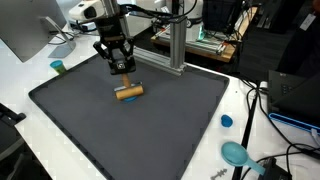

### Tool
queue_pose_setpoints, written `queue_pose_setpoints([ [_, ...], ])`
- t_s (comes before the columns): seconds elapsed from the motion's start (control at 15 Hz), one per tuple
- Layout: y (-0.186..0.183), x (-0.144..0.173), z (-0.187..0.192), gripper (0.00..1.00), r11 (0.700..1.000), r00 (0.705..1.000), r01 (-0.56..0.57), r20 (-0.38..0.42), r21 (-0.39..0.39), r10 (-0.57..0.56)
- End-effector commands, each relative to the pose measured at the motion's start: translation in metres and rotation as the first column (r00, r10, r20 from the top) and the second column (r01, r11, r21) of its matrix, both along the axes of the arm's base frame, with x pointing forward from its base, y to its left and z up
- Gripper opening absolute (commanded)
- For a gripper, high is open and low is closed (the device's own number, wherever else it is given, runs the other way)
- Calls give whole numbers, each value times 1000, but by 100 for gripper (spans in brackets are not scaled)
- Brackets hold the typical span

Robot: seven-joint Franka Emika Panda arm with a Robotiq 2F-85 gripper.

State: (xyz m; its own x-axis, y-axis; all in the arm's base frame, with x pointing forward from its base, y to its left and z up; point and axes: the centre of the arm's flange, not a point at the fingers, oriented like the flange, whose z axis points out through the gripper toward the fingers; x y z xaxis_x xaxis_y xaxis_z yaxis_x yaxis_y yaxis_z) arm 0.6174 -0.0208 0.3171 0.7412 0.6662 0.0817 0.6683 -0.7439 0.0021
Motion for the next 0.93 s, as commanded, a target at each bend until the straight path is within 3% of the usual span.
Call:
queue_pose_setpoints([
  [0.0,-10,5,-35,22,998,996,26,-79,-53,-30],
  [0.87,-29,25,-64,22,995,981,57,-178,-85,-72],
])
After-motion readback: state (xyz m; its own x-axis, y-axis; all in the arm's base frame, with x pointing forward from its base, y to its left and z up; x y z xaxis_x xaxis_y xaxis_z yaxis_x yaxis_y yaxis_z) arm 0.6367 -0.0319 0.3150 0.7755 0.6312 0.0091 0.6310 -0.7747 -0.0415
